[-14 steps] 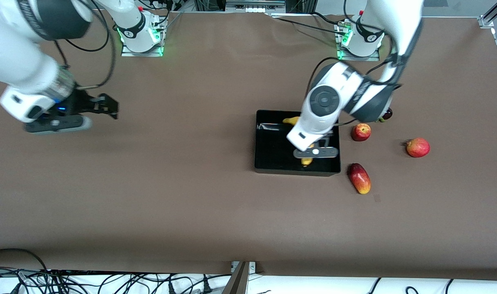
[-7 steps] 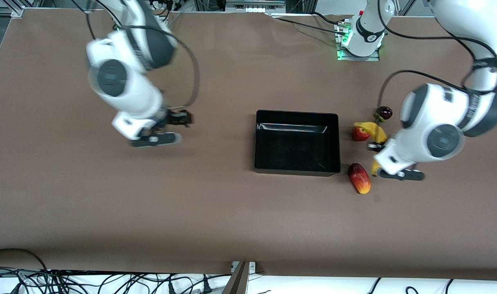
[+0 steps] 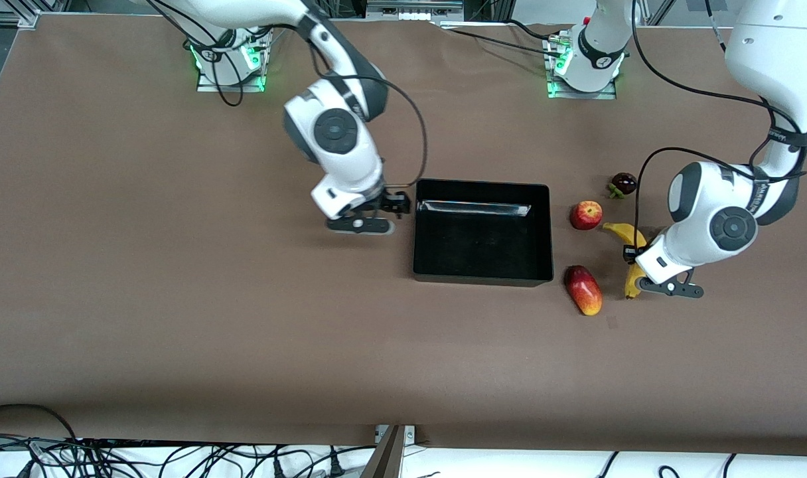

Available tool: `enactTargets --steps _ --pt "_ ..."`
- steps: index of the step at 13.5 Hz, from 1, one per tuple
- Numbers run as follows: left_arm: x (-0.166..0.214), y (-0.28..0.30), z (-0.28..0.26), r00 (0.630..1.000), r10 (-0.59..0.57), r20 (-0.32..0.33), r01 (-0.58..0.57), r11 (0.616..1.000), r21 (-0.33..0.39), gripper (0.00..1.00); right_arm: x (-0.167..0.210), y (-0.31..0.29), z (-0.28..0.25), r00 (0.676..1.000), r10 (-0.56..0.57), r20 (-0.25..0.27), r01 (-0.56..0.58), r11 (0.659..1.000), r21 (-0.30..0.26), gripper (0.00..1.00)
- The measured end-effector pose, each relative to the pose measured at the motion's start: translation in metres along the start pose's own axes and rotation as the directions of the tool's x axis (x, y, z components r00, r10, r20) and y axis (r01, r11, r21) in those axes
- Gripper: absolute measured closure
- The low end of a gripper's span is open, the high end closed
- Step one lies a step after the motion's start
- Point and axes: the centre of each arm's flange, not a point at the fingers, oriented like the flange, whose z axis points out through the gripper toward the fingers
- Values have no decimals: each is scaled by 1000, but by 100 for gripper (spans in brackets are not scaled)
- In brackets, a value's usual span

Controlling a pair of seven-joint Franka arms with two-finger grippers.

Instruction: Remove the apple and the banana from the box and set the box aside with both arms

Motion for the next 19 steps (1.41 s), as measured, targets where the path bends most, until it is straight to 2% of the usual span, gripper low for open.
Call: enactTargets --steps 6,7,10,11,13,14,16,19 --pt "-6 0 18 999 31 -11 -30 999 9 66 -32 -42 46 999 41 -19 -41 999 35 3" --pt "-6 1 20 999 32 -9 -32 999 7 60 -34 -42 52 999 39 -18 -39 999 32 12" --pt "-4 4 16 999 37 -11 -37 999 7 29 -32 -38 65 999 40 -16 -40 999 16 52" --pt "-2 7 5 999 42 -2 -42 999 12 20 -31 -37 68 999 35 -19 -35 999 9 61" --pt "3 25 -42 997 71 28 -72 997 30 0 -31 -37 69 999 32 -26 -31 999 10 85" --pt "4 37 -74 995 86 47 -88 995 45 0 -30 -37 68 999 21 -29 -21 1000 11 95" --pt "1 58 -144 991 97 89 -104 992 72 0 -18 -32 65 999 31 -44 -30 999 10 95" --pt "-5 66 -236 990 63 126 -70 996 52 0 19 -6 40 999 -1 -46 0 1000 -13 95"
